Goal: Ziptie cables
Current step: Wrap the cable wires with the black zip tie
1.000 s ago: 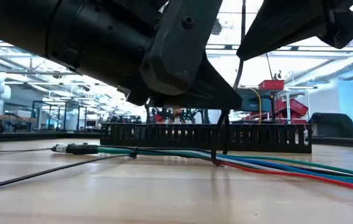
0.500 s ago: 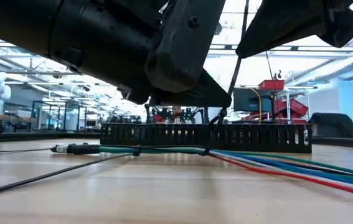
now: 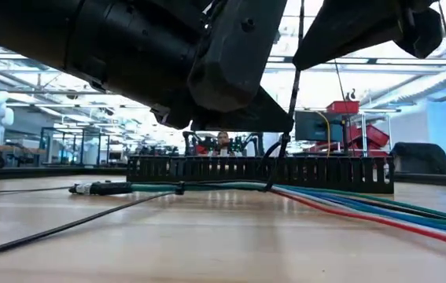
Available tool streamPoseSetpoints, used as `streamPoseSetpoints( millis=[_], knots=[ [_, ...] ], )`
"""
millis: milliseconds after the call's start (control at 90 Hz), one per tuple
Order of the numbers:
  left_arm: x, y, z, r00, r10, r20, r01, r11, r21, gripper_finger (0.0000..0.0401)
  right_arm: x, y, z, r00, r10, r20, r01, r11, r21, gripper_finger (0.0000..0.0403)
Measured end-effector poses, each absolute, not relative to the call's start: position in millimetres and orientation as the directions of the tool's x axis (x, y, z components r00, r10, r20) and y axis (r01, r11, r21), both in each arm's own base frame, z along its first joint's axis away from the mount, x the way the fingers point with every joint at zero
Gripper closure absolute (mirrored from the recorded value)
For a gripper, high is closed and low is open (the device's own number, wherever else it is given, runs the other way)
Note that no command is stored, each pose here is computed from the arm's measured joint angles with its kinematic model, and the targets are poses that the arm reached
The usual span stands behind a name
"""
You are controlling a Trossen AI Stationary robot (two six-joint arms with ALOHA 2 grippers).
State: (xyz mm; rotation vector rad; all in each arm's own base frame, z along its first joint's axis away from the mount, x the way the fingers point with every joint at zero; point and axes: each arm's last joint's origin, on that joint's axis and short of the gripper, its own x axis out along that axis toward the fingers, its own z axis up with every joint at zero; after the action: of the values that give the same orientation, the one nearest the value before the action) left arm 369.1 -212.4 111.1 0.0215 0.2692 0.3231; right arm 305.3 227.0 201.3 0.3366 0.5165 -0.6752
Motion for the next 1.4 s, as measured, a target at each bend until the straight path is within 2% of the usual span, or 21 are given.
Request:
streamPoseSetpoints(
  millis=[289, 456, 633, 922, 1100, 1400],
  knots=[
    [372.7, -208.4, 111.4, 0.921, 0.285, -0.264, -0.285, 0.958, 0.042, 0.0290, 307.1, 228.6, 202.9, 0.678, -0.493, -0.545, 0.652, 0.746, 0.137, 0.0403],
    [372.9, -208.1, 111.4, 0.921, 0.287, -0.263, -0.287, 0.957, 0.038, 0.0268, 307.9, 229.4, 203.4, 0.684, -0.487, -0.543, 0.648, 0.748, 0.145, 0.0403],
    [373.0, -205.8, 110.2, 0.912, 0.313, -0.267, -0.323, 0.947, 0.007, 0.0280, 308.7, 229.9, 204.0, 0.690, -0.488, -0.535, 0.645, 0.749, 0.149, 0.0403],
    [373.1, -203.4, 110.3, 0.897, 0.361, -0.254, -0.376, 0.927, -0.009, 0.0344, 309.3, 230.2, 204.4, 0.695, -0.490, -0.526, 0.644, 0.749, 0.154, 0.0403],
    [371.2, -198.9, 102.8, 0.870, 0.385, -0.307, -0.410, 0.912, -0.019, 0.0378, 309.4, 229.8, 204.5, 0.697, -0.505, -0.510, 0.649, 0.746, 0.148, 0.0403],
    [368.3, -197.2, 97.4, 0.849, 0.398, -0.346, -0.428, 0.904, -0.011, 0.0382, 307.7, 226.4, 214.6, 0.708, -0.527, -0.470, 0.648, 0.749, 0.135, 0.0402]
  ],
)
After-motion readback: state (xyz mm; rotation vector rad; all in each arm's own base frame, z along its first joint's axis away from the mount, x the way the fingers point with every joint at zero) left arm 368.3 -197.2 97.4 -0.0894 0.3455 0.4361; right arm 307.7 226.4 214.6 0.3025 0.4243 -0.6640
